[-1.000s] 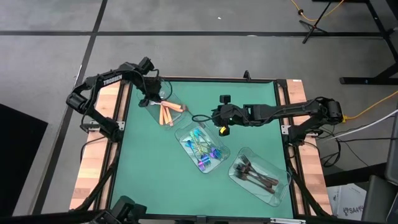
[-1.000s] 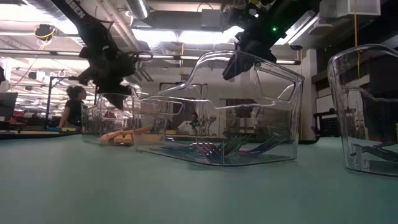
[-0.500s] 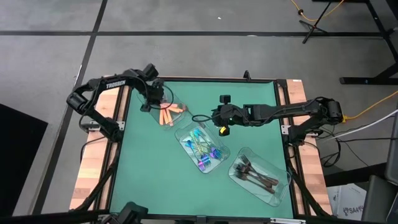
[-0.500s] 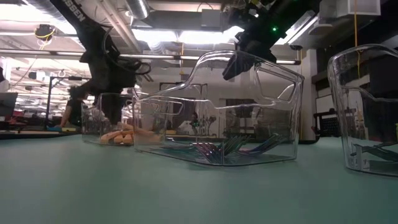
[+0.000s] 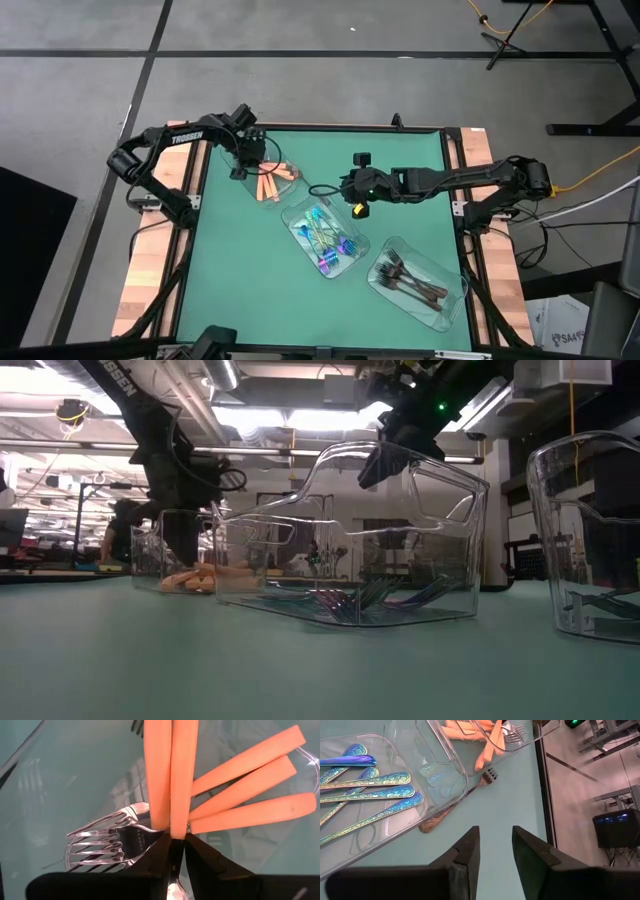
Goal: Sort silverware by color (type)
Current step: Put the yellow fork into the top transparent bin, then put black fork into the bottom transparent bin
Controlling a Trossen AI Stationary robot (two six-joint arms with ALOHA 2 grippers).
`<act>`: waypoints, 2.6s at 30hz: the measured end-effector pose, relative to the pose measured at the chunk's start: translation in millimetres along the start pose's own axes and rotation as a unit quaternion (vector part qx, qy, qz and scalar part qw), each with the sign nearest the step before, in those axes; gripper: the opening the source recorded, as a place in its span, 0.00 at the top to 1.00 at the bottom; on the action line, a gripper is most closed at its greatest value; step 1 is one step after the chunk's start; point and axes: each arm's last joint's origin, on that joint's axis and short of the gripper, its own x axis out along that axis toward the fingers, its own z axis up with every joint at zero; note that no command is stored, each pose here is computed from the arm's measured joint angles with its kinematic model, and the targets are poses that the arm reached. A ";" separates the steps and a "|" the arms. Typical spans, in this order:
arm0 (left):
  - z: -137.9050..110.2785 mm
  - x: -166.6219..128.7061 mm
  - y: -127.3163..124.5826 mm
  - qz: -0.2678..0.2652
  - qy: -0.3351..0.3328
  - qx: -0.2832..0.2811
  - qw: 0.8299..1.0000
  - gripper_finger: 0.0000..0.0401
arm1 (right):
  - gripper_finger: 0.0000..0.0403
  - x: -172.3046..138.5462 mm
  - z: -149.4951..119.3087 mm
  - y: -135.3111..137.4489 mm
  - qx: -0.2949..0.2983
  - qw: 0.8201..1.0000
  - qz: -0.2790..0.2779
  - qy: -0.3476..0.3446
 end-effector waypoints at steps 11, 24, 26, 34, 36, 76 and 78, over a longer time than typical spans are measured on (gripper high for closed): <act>-0.1 0.0 0.8 0.006 0.004 -0.019 1.000 0.87 | 0.74 0.0 0.0 0.0 0.000 1.000 0.000 0.000; 0.9 -0.1 2.7 0.016 -0.001 -0.058 0.998 0.73 | 0.74 0.0 -0.1 0.1 0.000 1.000 0.000 0.000; 0.9 -0.2 2.7 0.016 -0.001 -0.058 0.998 0.72 | 0.74 0.0 -0.1 0.1 0.000 1.000 0.000 0.000; 4.3 -4.9 5.0 0.013 -0.003 -0.058 0.998 0.72 | 0.74 -0.2 6.6 -3.5 0.023 0.999 -0.019 -0.032; 5.3 -7.6 4.9 0.005 0.001 -0.061 0.998 0.72 | 0.74 0.6 8.8 -8.4 0.035 0.998 -0.032 -0.048; 48.6 -25.2 -10.7 -0.047 0.020 -0.050 0.997 0.72 | 0.74 144.0 -34.3 -137.0 0.395 0.900 0.186 -0.002; 49.4 -24.9 -11.6 -0.048 0.021 -0.048 0.997 0.72 | 0.74 150.3 -37.3 -132.1 0.397 0.893 0.211 0.001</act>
